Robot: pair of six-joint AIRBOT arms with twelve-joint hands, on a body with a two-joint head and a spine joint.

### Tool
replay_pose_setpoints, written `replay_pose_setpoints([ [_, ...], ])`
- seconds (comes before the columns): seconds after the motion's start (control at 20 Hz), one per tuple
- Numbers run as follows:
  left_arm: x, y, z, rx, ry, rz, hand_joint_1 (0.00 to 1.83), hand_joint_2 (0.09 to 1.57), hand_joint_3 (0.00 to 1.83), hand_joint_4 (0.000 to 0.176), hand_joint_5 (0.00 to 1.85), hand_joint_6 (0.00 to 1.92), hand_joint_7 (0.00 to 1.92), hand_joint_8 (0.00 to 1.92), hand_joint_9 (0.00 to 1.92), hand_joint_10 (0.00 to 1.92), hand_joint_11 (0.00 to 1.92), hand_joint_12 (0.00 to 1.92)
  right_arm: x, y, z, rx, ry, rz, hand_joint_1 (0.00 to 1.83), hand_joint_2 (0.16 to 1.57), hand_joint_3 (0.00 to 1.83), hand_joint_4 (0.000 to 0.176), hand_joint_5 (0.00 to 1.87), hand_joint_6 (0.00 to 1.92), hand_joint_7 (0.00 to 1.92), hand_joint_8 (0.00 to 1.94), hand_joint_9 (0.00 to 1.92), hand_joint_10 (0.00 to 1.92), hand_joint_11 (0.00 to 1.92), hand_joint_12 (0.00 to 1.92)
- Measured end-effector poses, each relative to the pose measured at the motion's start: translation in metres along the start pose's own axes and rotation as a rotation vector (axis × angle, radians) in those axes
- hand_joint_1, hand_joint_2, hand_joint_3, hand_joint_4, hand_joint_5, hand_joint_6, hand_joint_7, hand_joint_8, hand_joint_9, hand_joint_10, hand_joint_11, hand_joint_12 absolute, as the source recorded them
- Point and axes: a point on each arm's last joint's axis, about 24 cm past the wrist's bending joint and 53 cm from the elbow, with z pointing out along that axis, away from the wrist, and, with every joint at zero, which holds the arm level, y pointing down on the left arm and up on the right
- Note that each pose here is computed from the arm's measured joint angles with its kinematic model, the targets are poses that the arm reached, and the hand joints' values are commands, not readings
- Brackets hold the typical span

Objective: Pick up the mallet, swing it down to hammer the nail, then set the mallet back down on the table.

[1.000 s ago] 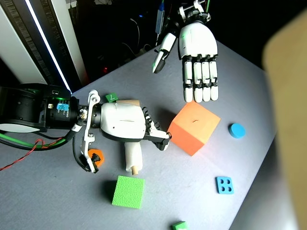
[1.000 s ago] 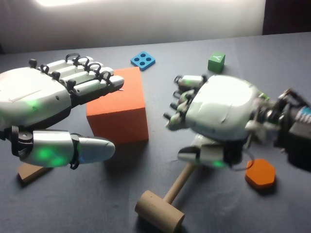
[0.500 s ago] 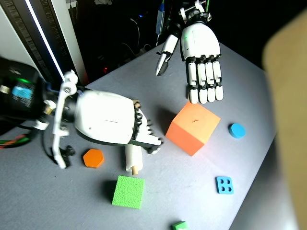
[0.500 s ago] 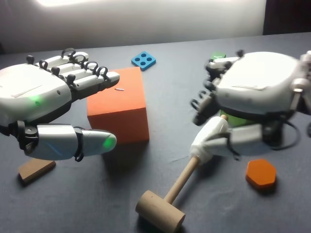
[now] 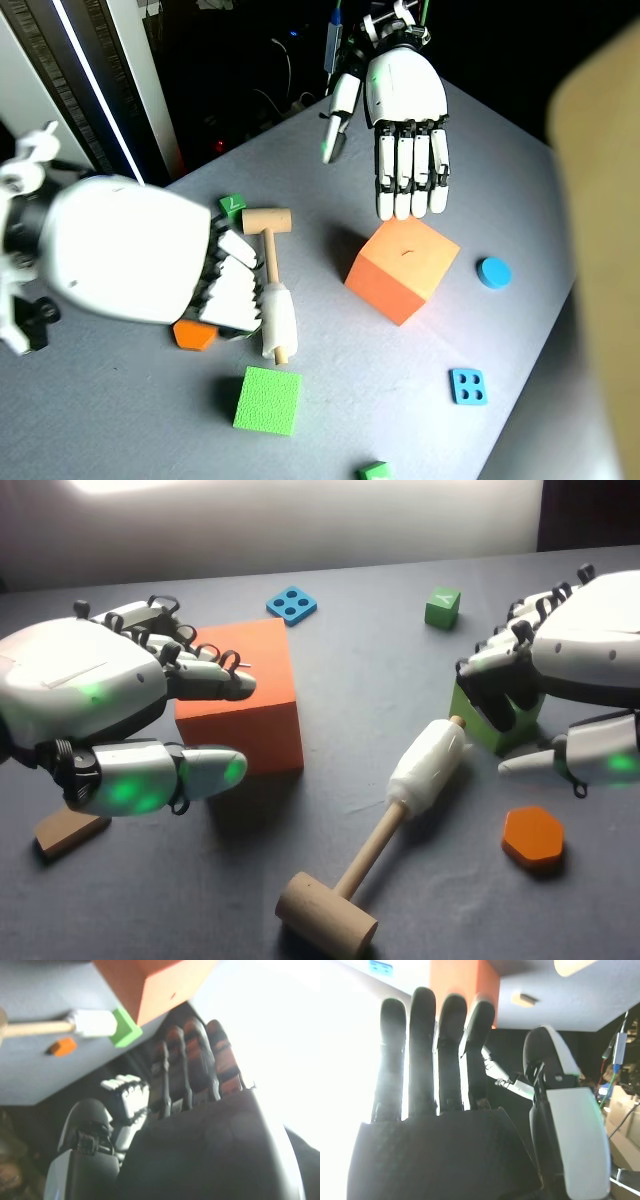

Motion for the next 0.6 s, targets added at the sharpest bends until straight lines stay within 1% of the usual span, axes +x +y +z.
replay_pose_setpoints([
  [0.05, -0.002, 0.0, 0.0, -0.003, -0.008, 0.005, 0.2, 1.32, 0.0, 0.0, 0.6, 0.27, 0.5, 0.75, 0.42, 0.63, 0.0, 0.83, 0.001, 0.002, 0.0, -0.004, 0.0, 0.0, 0.51, 1.24, 0.0, 0.0, 0.42, 1.88, 0.47, 1.93, 0.52, 1.92, 0.51, 1.92],
  [0.1, -0.004, 0.0, 0.001, -0.012, -0.017, 0.006, 0.22, 1.3, 0.0, 0.0, 0.4, 1.07, 0.35, 1.36, 0.28, 1.31, 0.05, 1.3, 0.002, 0.004, 0.001, -0.008, 0.003, 0.001, 0.55, 1.23, 0.0, 0.0, 0.5, 1.91, 0.53, 1.94, 0.6, 1.92, 0.64, 1.92],
  [0.15, -0.008, 0.001, 0.001, -0.017, -0.029, 0.0, 0.22, 1.28, 0.0, 0.0, 0.2, 1.69, 0.22, 1.75, 0.21, 1.76, 0.11, 1.76, 0.002, 0.005, 0.001, -0.01, 0.003, 0.006, 0.58, 1.21, 0.0, 0.0, 0.6, 1.92, 0.61, 1.94, 0.69, 1.92, 0.72, 1.92],
  [0.2, -0.012, 0.0, 0.002, -0.015, -0.04, -0.006, 0.11, 1.28, 0.0, 0.0, 0.04, 1.73, 0.06, 1.81, 0.11, 1.91, 0.13, 1.91, 0.002, 0.005, 0.001, -0.01, 0.002, 0.008, 0.57, 1.19, 0.0, 0.0, 0.75, 1.92, 0.76, 1.94, 0.82, 1.92, 0.83, 1.92],
  [0.25, -0.015, -0.002, 0.003, -0.011, -0.05, -0.01, 0.05, 1.3, 0.0, 0.0, 0.1, 1.48, 0.11, 1.64, 0.13, 1.82, 0.12, 1.92, 0.002, 0.005, 0.001, -0.01, 0.002, 0.008, 0.5, 1.19, 0.0, 0.0, 0.88, 1.92, 0.88, 1.94, 0.91, 1.92, 0.94, 1.92],
  [0.3, -0.017, -0.005, 0.004, -0.003, -0.055, -0.009, 0.05, 1.3, 0.0, 0.0, 0.1, 1.48, 0.11, 1.64, 0.13, 1.82, 0.12, 1.92, 0.002, 0.004, 0.001, -0.009, 0.001, 0.008, 0.5, 1.19, 0.0, 0.0, 0.88, 1.92, 0.88, 1.94, 0.91, 1.92, 0.94, 1.92],
  [0.35, -0.019, -0.009, 0.006, 0.009, -0.062, -0.013, 0.11, 1.31, 0.0, 0.0, 0.36, 1.52, 0.41, 1.62, 0.35, 1.81, 0.3, 1.92, 0.001, 0.004, 0.001, -0.009, 0.001, 0.008, 0.48, 1.19, 0.0, 0.0, 0.98, 1.92, 1.0, 1.94, 1.02, 1.92, 1.08, 1.92],
  [0.4, -0.02, -0.014, 0.008, 0.023, -0.068, -0.014, 0.11, 1.31, 0.0, 0.0, 0.78, 1.73, 0.83, 1.81, 0.74, 1.9, 0.65, 1.92, 0.001, 0.005, 0.001, -0.01, 0.001, 0.009, 0.49, 1.18, 0.0, 0.0, 1.18, 1.92, 1.21, 1.94, 1.25, 1.92, 1.34, 1.92],
  [0.45, -0.021, -0.018, 0.008, 0.032, -0.072, -0.009, 0.13, 1.3, 0.0, 0.0, 1.12, 1.65, 1.2, 1.83, 1.14, 1.92, 1.04, 1.92, 0.002, 0.006, 0.001, -0.012, 0.001, 0.009, 0.49, 1.17, 0.0, 0.0, 1.38, 1.92, 1.41, 1.94, 1.47, 1.92, 1.56, 1.92],
  [0.5, -0.019, -0.02, 0.008, 0.038, -0.067, -0.007, 0.17, 1.3, 0.0, 0.045, 1.28, 1.48, 1.35, 1.77, 1.32, 1.92, 1.22, 1.92, 0.003, 0.007, 0.001, -0.014, 0.003, 0.007, 0.46, 1.18, 0.0, 0.0, 1.49, 1.92, 1.52, 1.94, 1.57, 1.92, 1.67, 1.92],
  [0.55, -0.015, -0.022, 0.008, 0.038, -0.053, -0.009, 0.19, 1.29, 0.0, 0.0, 1.26, 0.91, 1.39, 1.35, 1.39, 1.74, 1.27, 1.92, 0.003, 0.007, 0.001, -0.015, 0.004, 0.007, 0.43, 1.19, 0.0, 0.0, 1.57, 1.92, 1.63, 1.94, 1.67, 1.92, 1.76, 1.92],
  [0.6, -0.011, -0.022, 0.009, 0.036, -0.041, -0.007, 0.41, 1.25, 0.0, 0.0, 1.4, 0.57, 1.46, 1.45, 1.43, 1.82, 1.34, 1.92, 0.003, 0.007, 0.001, -0.015, 0.003, 0.007, 0.36, 1.27, 0.01, 0.086, 1.62, 1.92, 1.72, 1.94, 1.76, 1.92, 1.84, 1.92],
])
